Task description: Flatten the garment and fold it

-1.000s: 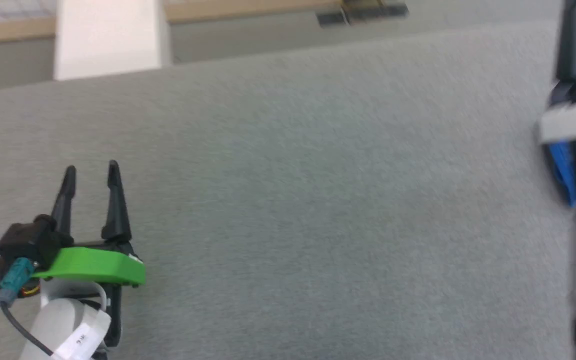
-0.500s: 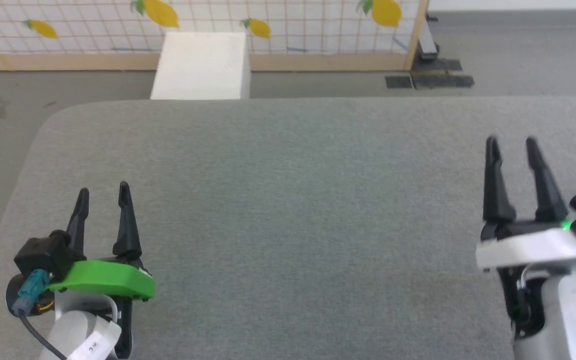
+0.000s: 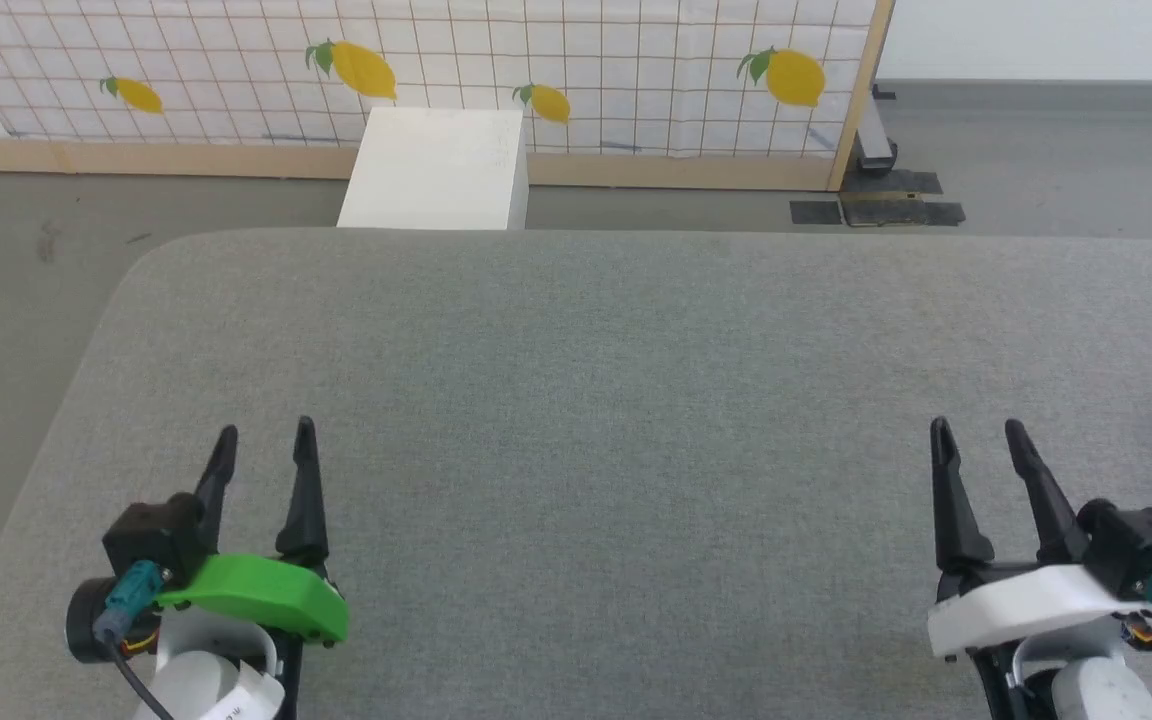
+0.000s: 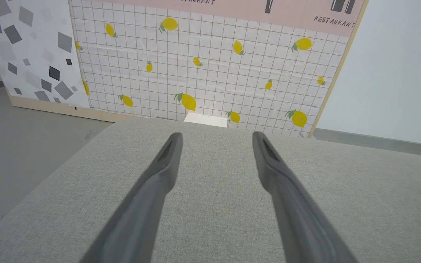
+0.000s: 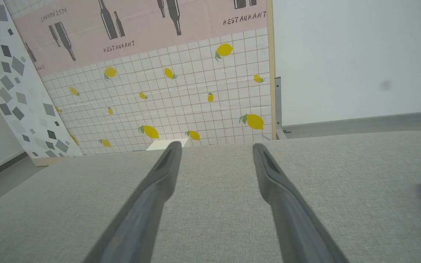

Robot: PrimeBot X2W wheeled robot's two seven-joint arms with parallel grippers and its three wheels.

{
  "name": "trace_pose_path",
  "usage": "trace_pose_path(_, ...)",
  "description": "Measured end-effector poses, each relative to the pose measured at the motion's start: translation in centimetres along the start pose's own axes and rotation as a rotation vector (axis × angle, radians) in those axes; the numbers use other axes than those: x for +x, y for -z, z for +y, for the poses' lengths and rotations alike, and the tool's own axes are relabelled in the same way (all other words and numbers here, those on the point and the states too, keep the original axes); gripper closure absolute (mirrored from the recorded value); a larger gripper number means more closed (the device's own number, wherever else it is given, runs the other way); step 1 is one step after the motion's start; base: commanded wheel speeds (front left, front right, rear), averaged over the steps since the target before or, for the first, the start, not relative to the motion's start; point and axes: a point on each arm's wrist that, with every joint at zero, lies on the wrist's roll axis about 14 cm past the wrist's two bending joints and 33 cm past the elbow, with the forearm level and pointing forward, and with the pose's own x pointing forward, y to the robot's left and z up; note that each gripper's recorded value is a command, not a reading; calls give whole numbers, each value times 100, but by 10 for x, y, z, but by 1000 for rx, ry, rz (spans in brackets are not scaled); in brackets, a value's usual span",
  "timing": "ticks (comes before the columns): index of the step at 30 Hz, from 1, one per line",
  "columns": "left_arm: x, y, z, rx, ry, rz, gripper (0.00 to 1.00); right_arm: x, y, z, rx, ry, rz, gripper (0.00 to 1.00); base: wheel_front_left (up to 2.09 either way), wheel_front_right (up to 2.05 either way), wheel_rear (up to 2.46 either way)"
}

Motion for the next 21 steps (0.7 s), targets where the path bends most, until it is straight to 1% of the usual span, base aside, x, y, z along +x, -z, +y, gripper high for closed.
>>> trace_pose_path(7, -3, 13, -9, 37, 35, 42, 0, -12, 12, -8, -37, 20, 44, 0, 0, 0, 0)
trace_pose_path(21, -4, 20, -11, 40, 36, 65, 0, -12, 16, -9, -37, 21, 57, 0, 0, 0, 0)
